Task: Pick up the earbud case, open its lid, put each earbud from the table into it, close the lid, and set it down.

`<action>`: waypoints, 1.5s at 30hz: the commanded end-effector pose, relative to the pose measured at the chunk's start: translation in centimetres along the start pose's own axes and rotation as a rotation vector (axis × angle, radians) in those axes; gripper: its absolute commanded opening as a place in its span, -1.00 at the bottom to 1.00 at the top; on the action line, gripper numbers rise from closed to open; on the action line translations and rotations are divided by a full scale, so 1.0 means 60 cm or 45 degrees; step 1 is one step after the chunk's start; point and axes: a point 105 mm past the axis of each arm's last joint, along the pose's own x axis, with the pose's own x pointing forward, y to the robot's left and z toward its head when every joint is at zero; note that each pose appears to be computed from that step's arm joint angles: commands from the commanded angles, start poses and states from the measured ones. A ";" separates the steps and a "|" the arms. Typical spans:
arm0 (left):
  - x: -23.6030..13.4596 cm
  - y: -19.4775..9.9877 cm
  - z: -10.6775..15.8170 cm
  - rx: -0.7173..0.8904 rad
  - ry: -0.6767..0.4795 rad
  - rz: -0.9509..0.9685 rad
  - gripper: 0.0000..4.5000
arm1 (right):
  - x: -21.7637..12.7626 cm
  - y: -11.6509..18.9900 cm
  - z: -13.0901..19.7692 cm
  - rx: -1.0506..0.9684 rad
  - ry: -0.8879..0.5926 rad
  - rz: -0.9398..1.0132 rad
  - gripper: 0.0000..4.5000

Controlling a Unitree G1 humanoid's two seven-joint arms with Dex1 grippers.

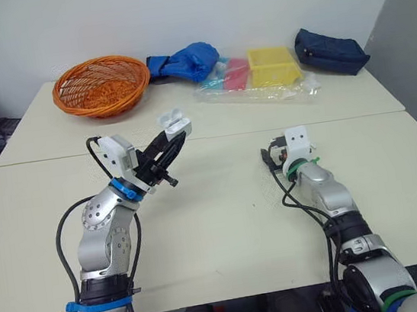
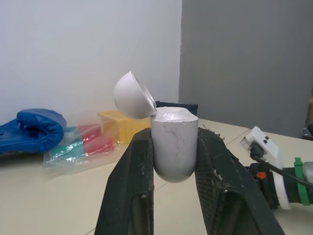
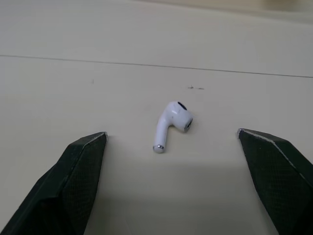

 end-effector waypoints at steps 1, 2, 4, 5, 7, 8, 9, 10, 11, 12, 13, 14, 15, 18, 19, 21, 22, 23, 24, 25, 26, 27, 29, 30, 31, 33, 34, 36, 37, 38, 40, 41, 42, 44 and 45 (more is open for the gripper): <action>0.007 0.002 0.025 0.068 -0.052 -0.006 -0.67 | 0.012 0.000 0.015 0.020 -0.045 -0.022 0.92; 0.008 0.002 0.026 0.070 -0.052 -0.008 -0.67 | 0.016 0.004 0.014 0.027 -0.041 -0.018 0.83; 0.009 0.002 0.026 0.072 -0.052 -0.009 -0.67 | 0.021 0.012 0.013 0.042 -0.040 -0.011 0.59; 0.009 0.002 0.026 0.075 -0.052 -0.011 -0.67 | 0.023 0.014 0.013 0.046 -0.041 -0.011 0.44; 0.010 0.001 0.028 0.075 -0.055 -0.011 -0.67 | 0.026 0.018 0.012 0.045 -0.037 -0.010 0.10; 0.009 0.002 0.028 0.078 -0.054 -0.011 -0.67 | 0.026 0.018 0.010 0.035 -0.033 -0.015 -0.05; 0.008 0.002 0.029 0.079 -0.054 -0.009 -0.67 | 0.026 0.018 0.009 0.028 -0.030 -0.018 -0.23; 0.007 0.003 0.028 0.081 -0.051 -0.008 -0.67 | 0.026 0.019 0.006 0.021 -0.025 -0.017 -0.42; 0.006 0.003 0.028 0.082 -0.049 -0.008 -0.67 | 0.026 0.019 0.004 0.017 -0.021 -0.016 -0.56; 0.005 0.003 0.028 0.082 -0.047 -0.007 -0.67 | 0.026 0.020 0.003 0.018 -0.022 -0.012 -0.69; 0.004 0.002 0.027 0.080 -0.044 -0.008 -0.67 | 0.024 0.023 0.002 0.024 -0.030 -0.001 -0.80; 0.003 0.001 0.026 0.079 -0.042 -0.008 -0.67 | 0.023 0.025 0.002 0.029 -0.037 0.006 -0.80; 0.003 0.001 0.026 0.078 -0.041 -0.009 -0.67 | 0.022 0.027 0.001 0.032 -0.041 0.011 -0.80; 0.005 0.005 0.027 0.091 -0.041 -0.014 -0.67 | 0.014 0.030 0.007 0.049 -0.070 0.070 -0.80; 0.006 0.006 0.028 0.094 -0.041 -0.015 -0.67 | 0.011 0.031 0.009 0.059 -0.081 0.095 -0.80; 0.006 0.007 0.028 0.096 -0.038 -0.023 -0.67 | -0.015 0.037 0.036 0.026 -0.129 0.320 -0.80; 0.005 0.007 0.028 0.095 -0.037 -0.026 -0.67 | -0.033 0.043 0.047 -0.010 -0.143 0.439 -0.80; 0.004 0.006 0.028 0.095 -0.037 -0.028 -0.67 | -0.047 0.047 0.054 -0.035 -0.144 0.522 -0.80; 0.000 0.005 0.024 0.087 -0.031 -0.029 -0.67 | -0.080 0.036 0.059 -0.132 -0.118 0.659 -0.80; -0.003 0.004 0.022 0.082 -0.026 -0.029 -0.67 | -0.102 0.031 0.060 -0.196 -0.085 0.745 -0.80; -0.006 0.002 0.017 0.074 -0.019 -0.028 -0.67 | -0.138 0.021 0.059 -0.278 -0.030 0.879 -0.80; -0.009 0.001 0.014 0.070 -0.015 -0.027 -0.67 | -0.163 0.016 0.058 -0.329 0.018 0.973 -0.80; -0.009 -0.002 0.011 0.065 -0.016 -0.030 -0.67 | -0.209 -0.023 0.042 -0.541 0.191 1.093 -0.80; -0.008 -0.003 0.011 0.063 -0.020 -0.030 -0.67 | -0.232 -0.064 0.029 -0.694 0.367 1.108 -0.80; -0.008 -0.004 0.011 0.061 -0.023 -0.029 -0.67 | -0.250 -0.093 0.023 -0.791 0.500 1.115 -0.80; -0.007 -0.005 0.010 0.058 -0.029 -0.026 -0.67 | -0.261 -0.132 0.027 -0.889 0.629 1.084 -0.80; -0.007 -0.005 0.009 0.053 -0.034 -0.021 -0.67 | -0.257 -0.155 0.034 -0.948 0.665 1.042 -0.80; -0.005 -0.007 0.008 0.048 -0.041 -0.016 -0.67 | -0.253 -0.182 0.043 -1.014 0.708 0.997 -0.80; -0.005 -0.010 0.007 0.042 -0.044 -0.014 -0.67 | -0.252 -0.200 0.041 -1.065 0.759 0.970 -0.80; -0.004 -0.012 0.005 0.037 -0.047 -0.013 -0.67 | -0.252 -0.213 0.040 -1.098 0.798 0.956 -0.80; -0.004 -0.016 0.004 0.031 -0.049 -0.013 -0.67 | -0.254 -0.235 0.035 -1.150 0.879 0.935 -0.80; -0.004 -0.017 0.003 0.031 -0.050 -0.013 -0.67 | -0.254 -0.238 0.034 -1.158 0.892 0.936 -0.80; -0.004 -0.018 0.003 0.028 -0.051 -0.014 -0.67 | -0.256 -0.241 0.031 -1.172 0.916 0.945 -0.80; -0.003 -0.022 0.002 0.023 -0.050 -0.014 -0.67 | -0.265 -0.252 0.014 -1.185 1.008 0.959 -0.80; -0.003 -0.024 0.003 0.021 -0.052 -0.014 -0.67 | -0.270 -0.260 0.005 -1.198 1.058 0.958 -0.80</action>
